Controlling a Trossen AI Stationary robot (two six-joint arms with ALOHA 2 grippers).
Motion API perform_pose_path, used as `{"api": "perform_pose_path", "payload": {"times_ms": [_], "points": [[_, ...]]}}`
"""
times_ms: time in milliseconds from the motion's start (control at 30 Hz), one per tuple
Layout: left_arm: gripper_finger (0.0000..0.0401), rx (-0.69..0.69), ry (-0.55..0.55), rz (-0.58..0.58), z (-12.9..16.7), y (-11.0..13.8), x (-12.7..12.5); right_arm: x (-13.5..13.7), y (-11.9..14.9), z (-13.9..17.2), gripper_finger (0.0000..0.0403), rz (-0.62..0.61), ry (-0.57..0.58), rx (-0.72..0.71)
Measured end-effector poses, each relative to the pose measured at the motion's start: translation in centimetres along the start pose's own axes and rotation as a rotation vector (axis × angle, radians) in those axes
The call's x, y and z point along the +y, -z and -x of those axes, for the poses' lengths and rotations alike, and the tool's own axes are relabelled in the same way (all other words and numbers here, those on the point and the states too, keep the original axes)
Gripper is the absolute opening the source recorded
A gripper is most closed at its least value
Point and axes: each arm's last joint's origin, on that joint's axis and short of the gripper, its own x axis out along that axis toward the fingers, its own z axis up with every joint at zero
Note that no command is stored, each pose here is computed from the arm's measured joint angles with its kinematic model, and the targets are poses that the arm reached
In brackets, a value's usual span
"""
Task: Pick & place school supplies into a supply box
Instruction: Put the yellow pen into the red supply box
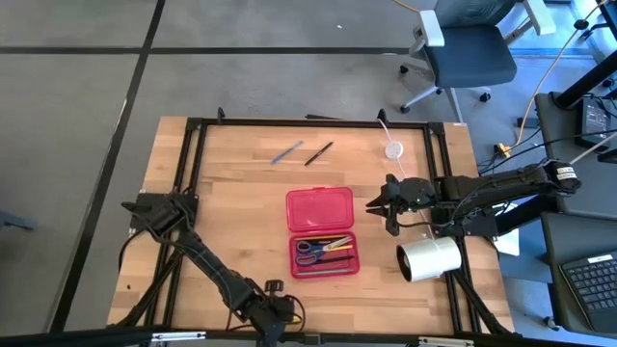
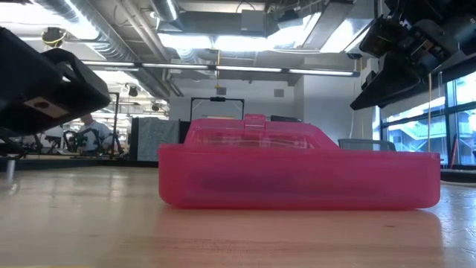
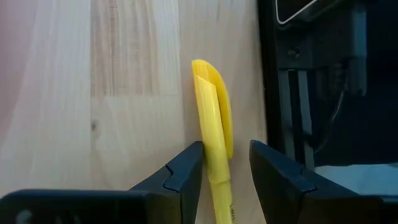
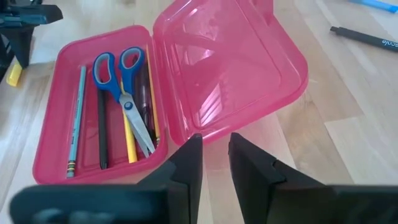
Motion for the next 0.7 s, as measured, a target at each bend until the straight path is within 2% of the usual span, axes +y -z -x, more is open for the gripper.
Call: {"api": "perform_pose_path", "payload": {"times_ms": [167, 500, 700], "points": [[0.0111, 0.016, -0.065, -0.009, -0.1, 0.1, 0.2, 0.0, 0.0, 0.0, 0.0084, 0.002, -0.001, -0.004], [0.0027, 0.033, -0.143, -0.037, -0.1, 0.1, 1.1, 0.0, -0.1, 0.0, 0.0084, 0.049, 0.0, -0.005], [0.0023, 0.031, -0.171, -0.031, 0.1, 0.1, 1.5, 0.0, 0.0, 0.0, 0.0084, 0.051, 0.0, -0.004]]}}
